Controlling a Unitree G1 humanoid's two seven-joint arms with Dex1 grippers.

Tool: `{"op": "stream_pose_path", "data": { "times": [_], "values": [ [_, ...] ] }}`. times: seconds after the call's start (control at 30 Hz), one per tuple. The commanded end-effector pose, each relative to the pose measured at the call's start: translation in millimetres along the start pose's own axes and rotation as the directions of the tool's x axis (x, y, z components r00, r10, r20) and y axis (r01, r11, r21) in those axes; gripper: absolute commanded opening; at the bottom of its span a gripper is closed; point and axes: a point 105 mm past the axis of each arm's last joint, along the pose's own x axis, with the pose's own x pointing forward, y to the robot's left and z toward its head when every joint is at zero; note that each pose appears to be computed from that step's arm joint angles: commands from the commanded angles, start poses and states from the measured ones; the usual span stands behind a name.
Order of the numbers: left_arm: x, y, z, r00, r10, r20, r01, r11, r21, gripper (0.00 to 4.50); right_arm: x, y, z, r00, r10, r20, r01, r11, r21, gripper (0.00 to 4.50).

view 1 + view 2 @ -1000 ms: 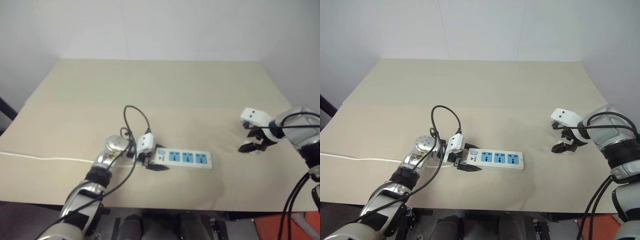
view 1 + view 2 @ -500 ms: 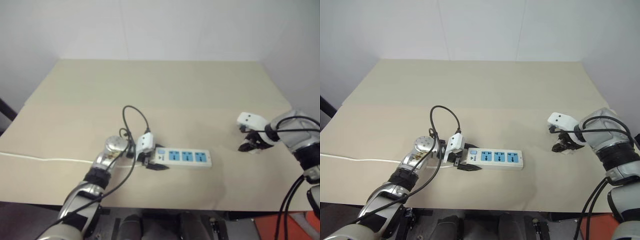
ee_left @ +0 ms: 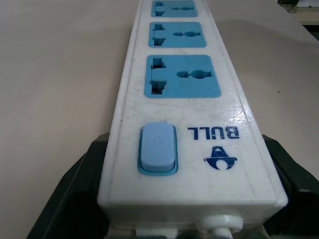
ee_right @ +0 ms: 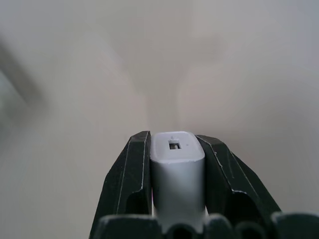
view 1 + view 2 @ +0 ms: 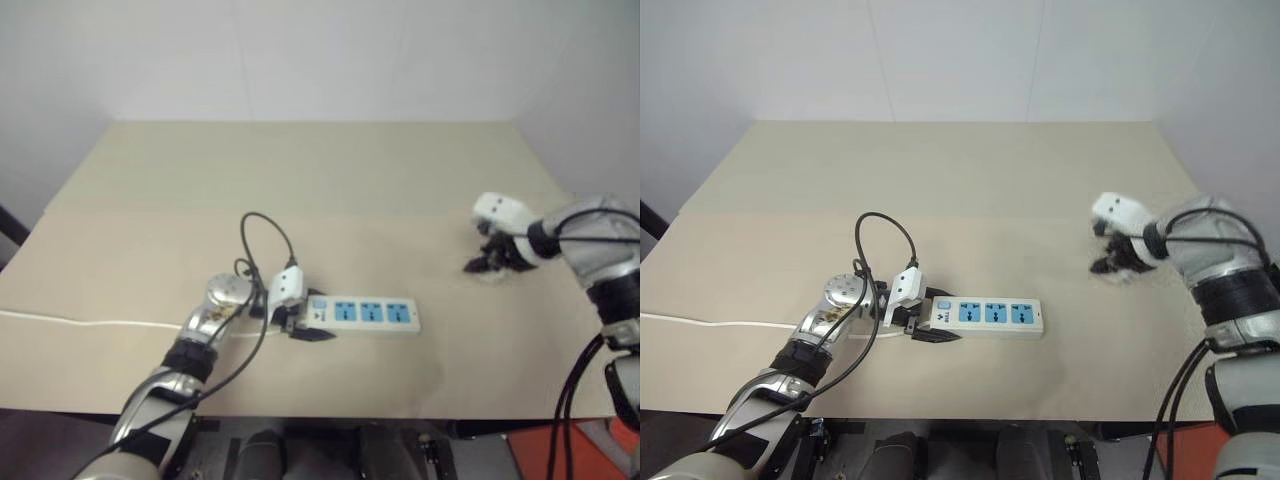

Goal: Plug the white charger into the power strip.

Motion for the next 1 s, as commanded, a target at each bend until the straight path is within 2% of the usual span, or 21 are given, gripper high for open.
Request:
{"op": "stream_pose_path", "data": {
  "times": [0.03, 0.1, 0.27, 0.37, 0.5, 0.8, 1.0],
  "values": [
    [-6.9, 6.2, -8.3, 0.998, 0.046, -0.052, -0.047, 0.999, -0.016, 3.33, -19.1, 16.7, 48.3, 0.95, 0.033, 0.31, -0.035, 0.999, 0.003, 1.14],
    [-8.0, 8.8, -8.2, 0.997, 0.054, -0.055, -0.055, 0.998, -0.014, 3.33, -18.2, 29.2, 54.0, 0.924, 0.054, 0.378, -0.057, 0.998, -0.002, 1.14],
    [-10.0, 15.2, -6.4, 0.996, 0.072, -0.049, -0.073, 0.997, -0.011, 3.33, 0.7, 53.6, 67.0, 0.781, 0.013, 0.625, -0.041, 0.999, 0.031, 1.14],
    [-10.5, 15.3, -6.0, 0.997, 0.062, -0.044, -0.062, 0.998, -0.009, 3.33, 15.4, 68.6, 69.6, 0.726, 0.003, 0.688, -0.072, 0.995, 0.072, 1.14],
    [-11.4, 15.7, -4.7, 0.998, 0.051, -0.034, -0.052, 0.999, -0.006, 3.33, 30.7, 93.6, 72.3, 0.68, 0.06, 0.731, -0.078, 0.997, -0.01, 1.14],
    [-13.7, 20.7, -6.6, 0.998, 0.047, -0.046, -0.047, 0.999, 0.01, 3.33, 64.2, 133.1, 54.9, 0.672, 0.205, 0.712, -0.165, 0.978, -0.126, 1.14],
    [-13.7, 21.5, -6.0, 0.999, 0.032, -0.041, -0.031, 0.999, 0.02, 3.33, 77.5, 138.2, 48.5, 0.667, 0.239, 0.705, -0.205, 0.969, -0.135, 1.14]
  ]
}}
